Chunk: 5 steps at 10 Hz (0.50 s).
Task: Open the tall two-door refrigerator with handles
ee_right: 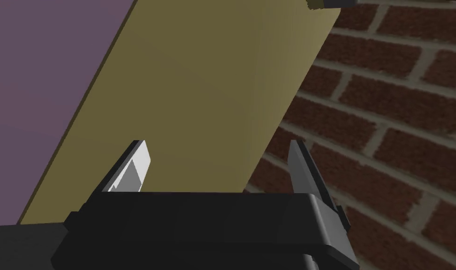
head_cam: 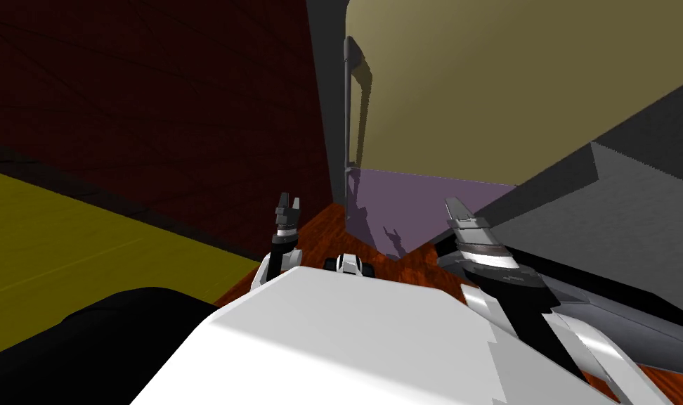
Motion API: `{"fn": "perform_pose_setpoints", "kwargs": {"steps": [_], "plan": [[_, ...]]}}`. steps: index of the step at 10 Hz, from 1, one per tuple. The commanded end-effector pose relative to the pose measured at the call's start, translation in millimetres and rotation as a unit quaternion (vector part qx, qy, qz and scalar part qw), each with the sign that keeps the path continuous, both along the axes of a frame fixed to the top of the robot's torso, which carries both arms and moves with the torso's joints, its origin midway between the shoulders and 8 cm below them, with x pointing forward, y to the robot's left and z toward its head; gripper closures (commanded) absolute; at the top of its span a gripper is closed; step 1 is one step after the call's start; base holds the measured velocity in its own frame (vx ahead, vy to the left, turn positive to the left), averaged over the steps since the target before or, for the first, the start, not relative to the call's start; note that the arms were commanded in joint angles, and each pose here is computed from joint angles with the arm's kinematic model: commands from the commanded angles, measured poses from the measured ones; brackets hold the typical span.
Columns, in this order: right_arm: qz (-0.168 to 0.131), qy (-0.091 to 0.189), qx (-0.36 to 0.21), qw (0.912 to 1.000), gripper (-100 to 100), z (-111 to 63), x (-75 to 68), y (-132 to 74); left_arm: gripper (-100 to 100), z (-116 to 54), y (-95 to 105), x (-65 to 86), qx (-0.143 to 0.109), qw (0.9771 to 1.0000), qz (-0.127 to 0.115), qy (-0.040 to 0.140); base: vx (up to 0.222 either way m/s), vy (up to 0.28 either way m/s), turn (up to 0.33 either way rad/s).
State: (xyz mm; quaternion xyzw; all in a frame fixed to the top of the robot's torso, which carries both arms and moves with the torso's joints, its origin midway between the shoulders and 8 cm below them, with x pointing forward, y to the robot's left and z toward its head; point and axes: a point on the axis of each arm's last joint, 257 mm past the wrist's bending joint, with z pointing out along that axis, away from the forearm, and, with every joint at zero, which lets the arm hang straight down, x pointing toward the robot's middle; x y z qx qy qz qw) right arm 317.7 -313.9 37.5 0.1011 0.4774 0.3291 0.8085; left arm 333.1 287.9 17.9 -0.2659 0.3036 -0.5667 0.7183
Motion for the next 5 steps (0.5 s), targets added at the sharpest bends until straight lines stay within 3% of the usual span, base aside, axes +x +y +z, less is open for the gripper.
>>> {"fn": "perform_pose_setpoints", "kwargs": {"steps": [1, 5], "plan": [[-0.026, 0.019, -0.051, 0.9982, -100, -6.8, 0.4, -10, 0, 0.0, 0.0, 0.0, 0.0, 1.0, 0.0, 0.0, 0.111, 0.144, -0.083], [-0.085, 0.06, -0.168, 0.9803, -100, -20.4, -1.0, -37, 0, 0.0, 0.0, 0.0, 0.0, 1.0, 0.0, 0.0, 0.159, 0.169, -0.144]]}}
